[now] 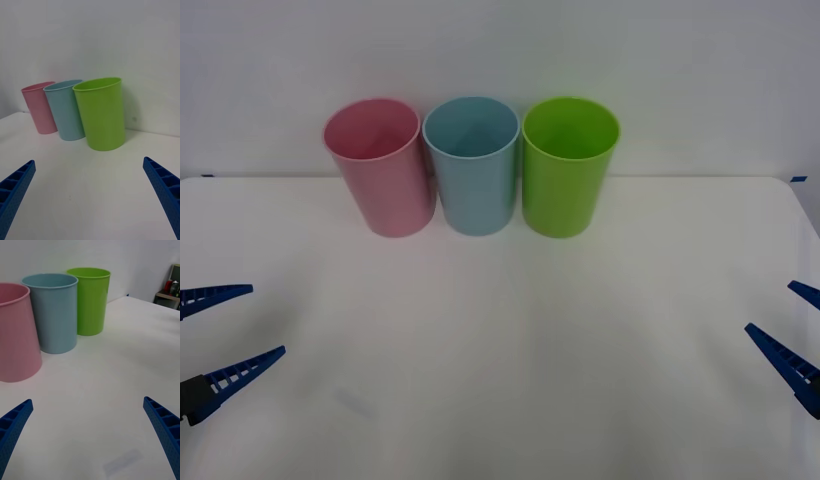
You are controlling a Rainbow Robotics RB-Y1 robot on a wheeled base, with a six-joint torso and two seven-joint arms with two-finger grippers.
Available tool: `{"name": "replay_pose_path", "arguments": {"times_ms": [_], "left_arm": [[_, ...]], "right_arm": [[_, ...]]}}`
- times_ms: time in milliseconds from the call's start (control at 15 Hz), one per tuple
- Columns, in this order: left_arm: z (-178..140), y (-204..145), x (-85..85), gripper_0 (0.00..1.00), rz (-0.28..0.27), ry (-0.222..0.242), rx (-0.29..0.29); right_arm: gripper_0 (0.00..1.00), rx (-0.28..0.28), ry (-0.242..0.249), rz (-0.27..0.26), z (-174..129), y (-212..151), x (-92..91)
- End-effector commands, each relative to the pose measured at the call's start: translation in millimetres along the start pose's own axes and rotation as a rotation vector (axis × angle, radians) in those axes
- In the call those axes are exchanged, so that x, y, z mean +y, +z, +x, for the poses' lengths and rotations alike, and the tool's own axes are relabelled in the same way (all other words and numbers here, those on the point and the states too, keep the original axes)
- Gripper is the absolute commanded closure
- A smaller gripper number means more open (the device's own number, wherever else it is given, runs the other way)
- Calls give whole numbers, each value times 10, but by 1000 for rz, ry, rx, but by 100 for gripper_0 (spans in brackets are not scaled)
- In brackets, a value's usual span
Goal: Grasp the object on the table and drop it into the matching bin: aluminum can to the light blue bin, PET bottle to the pink bin.
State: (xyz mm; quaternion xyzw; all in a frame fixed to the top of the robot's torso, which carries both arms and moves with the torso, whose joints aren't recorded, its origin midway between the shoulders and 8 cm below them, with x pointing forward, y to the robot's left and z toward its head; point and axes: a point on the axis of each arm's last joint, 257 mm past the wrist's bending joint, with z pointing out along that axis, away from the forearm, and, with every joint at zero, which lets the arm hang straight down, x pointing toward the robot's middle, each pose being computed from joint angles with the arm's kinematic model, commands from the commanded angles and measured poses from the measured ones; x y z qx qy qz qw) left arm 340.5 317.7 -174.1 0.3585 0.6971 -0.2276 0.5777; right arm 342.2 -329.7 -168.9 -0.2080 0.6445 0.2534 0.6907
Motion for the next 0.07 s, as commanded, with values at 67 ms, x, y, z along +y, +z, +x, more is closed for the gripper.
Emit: {"name": "replay_pose_path", "arguments": {"times_ms": [67], "left_arm": [[3, -1, 1, 0, 0, 0, 1]], "right_arm": [[0, 0, 0, 0, 0, 0, 0]]}}
